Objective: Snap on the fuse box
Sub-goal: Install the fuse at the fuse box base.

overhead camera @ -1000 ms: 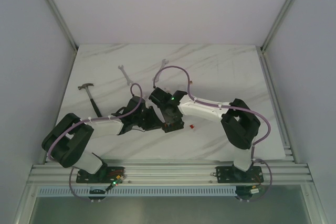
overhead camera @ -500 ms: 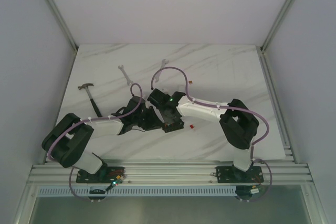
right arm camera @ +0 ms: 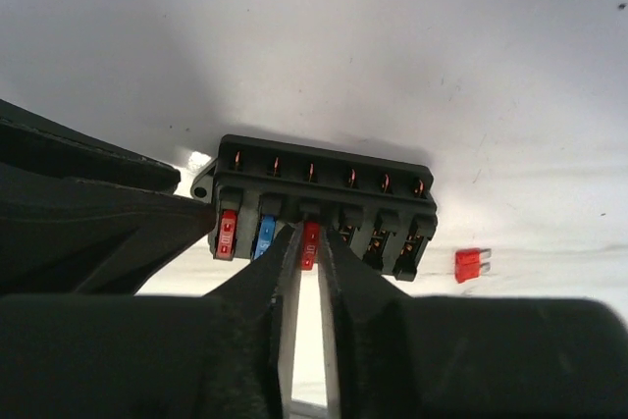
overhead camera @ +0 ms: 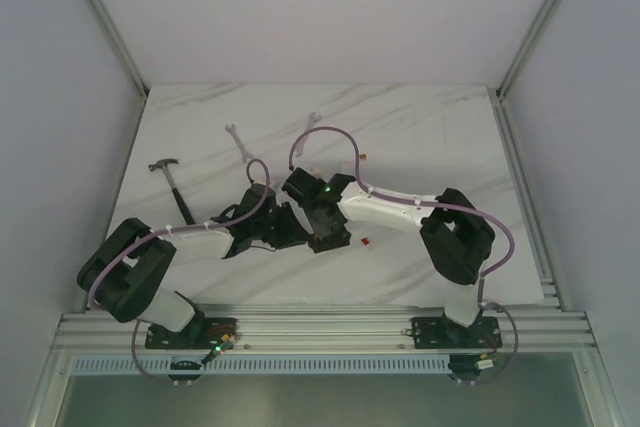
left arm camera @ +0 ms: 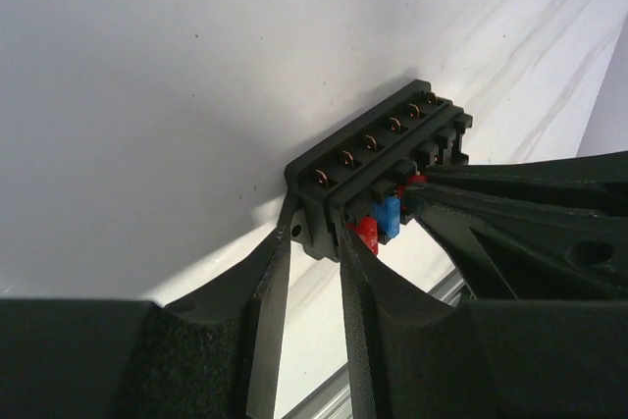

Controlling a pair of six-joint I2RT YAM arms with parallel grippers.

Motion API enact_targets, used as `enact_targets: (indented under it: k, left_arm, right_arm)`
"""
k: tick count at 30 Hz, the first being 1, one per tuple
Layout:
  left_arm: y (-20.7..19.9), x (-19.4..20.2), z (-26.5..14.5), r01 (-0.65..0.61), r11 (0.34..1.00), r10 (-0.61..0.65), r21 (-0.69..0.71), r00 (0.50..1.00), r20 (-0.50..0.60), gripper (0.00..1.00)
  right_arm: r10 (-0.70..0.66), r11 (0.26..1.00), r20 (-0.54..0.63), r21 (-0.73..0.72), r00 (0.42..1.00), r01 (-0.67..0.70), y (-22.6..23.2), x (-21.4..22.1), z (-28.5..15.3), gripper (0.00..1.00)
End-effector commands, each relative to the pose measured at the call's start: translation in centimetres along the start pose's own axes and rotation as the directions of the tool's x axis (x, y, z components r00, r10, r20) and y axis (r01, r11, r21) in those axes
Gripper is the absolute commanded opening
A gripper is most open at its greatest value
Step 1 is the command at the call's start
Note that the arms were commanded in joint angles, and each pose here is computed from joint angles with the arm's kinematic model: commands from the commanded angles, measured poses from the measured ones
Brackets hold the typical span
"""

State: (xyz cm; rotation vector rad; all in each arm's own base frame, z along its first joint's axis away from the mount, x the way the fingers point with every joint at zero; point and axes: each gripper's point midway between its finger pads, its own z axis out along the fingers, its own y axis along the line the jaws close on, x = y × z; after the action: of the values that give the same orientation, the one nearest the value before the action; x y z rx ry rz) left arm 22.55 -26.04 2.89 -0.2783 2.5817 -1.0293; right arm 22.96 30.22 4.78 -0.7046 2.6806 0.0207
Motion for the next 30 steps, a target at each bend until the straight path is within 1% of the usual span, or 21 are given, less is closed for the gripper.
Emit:
enact_targets:
  k: [1,4,5,7,12,20,24,30]
  left_arm:
    - [3.5,1.1,-0.2,0.015,0.991,-0.016,-0.129,1.000,-0.010,0.36]
    - [3.3,1.1,-0.3,0.013,0.992,-0.014,-0.122,1.000,-0.009,0.36]
    - [3.2,1.0,-0.3,0.013,0.993,-0.014,-0.120,1.000,-0.007,0.36]
    - [3.0,0.9,-0.3,0.011,0.993,-0.012,-0.114,1.000,-0.007,0.36]
    - [2.6,0.8,-0.3,0.008,0.995,-0.009,-0.104,1.000,-0.010,0.36]
    - [1.8,0.3,-0.6,0.003,0.997,-0.002,-0.080,1.000,0.008,0.38]
    - [1.5,0.2,-0.7,0.002,0.997,-0.001,-0.072,1.000,0.010,0.39]
    - [0.7,-0.3,-0.9,-0.008,0.999,0.009,-0.050,1.000,0.026,0.40]
  right_arm:
    - [0.059,0.996,-0.069,-0.069,0.996,-0.063,0.4,1.7,-1.4,0.22]
    - [0.106,0.990,-0.026,-0.091,0.994,-0.108,0.0,0.4,-2.6,0.32]
    - [0.121,0.988,-0.017,-0.094,0.993,-0.122,-0.1,0.2,-2.9,0.35]
    - [0.138,0.985,-0.011,-0.100,0.990,-0.138,-0.2,0.0,-3.1,0.36]
    - [0.163,0.984,-0.018,-0.077,0.987,-0.163,-0.7,0.4,-2.3,0.34]
    - [0.188,0.978,-0.043,-0.082,0.981,-0.191,-0.5,1.1,-0.8,0.31]
    - [0.188,0.975,-0.046,-0.115,0.981,-0.192,0.2,1.0,-0.4,0.27]
    - [0.189,0.975,-0.058,-0.105,0.980,-0.194,0.2,1.4,0.2,0.22]
